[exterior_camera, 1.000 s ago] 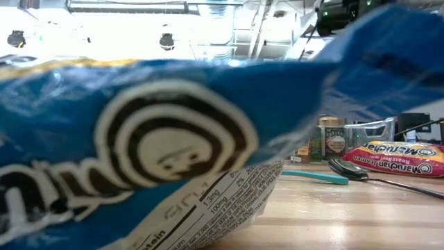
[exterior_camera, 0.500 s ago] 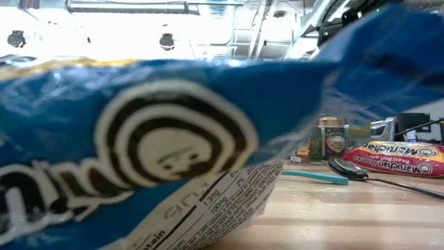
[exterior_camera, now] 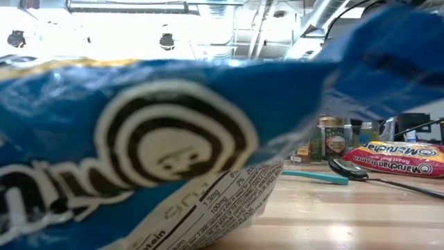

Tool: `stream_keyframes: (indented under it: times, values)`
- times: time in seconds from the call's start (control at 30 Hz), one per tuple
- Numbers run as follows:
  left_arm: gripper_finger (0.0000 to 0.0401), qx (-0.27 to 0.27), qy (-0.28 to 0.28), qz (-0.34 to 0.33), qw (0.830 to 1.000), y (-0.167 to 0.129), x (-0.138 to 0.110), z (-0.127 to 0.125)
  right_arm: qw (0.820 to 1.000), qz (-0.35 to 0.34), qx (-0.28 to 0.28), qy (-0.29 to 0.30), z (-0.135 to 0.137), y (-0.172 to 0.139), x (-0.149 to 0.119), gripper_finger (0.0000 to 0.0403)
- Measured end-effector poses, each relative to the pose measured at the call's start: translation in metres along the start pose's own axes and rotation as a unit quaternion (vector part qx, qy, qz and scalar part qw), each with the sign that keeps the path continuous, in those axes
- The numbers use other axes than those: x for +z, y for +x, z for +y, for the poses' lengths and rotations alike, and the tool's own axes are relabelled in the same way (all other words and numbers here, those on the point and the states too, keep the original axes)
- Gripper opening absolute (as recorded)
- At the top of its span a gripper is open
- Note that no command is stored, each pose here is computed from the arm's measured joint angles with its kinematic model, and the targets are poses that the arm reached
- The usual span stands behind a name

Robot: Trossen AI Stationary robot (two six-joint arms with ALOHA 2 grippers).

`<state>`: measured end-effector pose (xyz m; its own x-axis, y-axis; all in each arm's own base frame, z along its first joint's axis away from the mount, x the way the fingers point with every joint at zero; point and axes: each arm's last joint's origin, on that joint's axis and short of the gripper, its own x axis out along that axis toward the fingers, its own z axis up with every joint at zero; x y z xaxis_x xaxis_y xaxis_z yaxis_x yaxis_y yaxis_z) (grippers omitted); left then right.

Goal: Pick & Place Food Item
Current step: Put the black spice bottle into the right transparent bin

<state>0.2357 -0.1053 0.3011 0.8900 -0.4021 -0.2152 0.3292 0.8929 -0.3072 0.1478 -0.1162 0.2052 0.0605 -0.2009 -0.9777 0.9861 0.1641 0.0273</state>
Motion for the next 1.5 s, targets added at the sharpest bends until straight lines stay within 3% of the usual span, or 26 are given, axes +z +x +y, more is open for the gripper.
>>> stream_keyframes:
  times: [0.33,0.63,0.93,1.5]
  values:
    - [0.0000,0.000,0.000,0.000,1.000,0.0000,0.0000,0.0001,1.000,-0.011,0.010,0.001,0.0019,0.0001,0.0020,0.0223]
    - [0.0000,0.000,0.000,0.000,1.000,0.0000,0.0000,0.0000,1.000,-0.015,0.013,0.003,0.0021,0.0001,0.0031,0.0207]
    - [0.0000,0.000,0.000,0.000,1.000,0.0001,-0.0001,0.0000,1.000,-0.015,0.012,0.003,0.0021,0.0001,0.0031,0.0248]
    - [0.0000,0.000,0.000,0.000,1.000,0.0000,0.0000,0.0000,1.000,-0.014,0.009,0.002,0.0020,-0.0016,0.0035,0.0249]
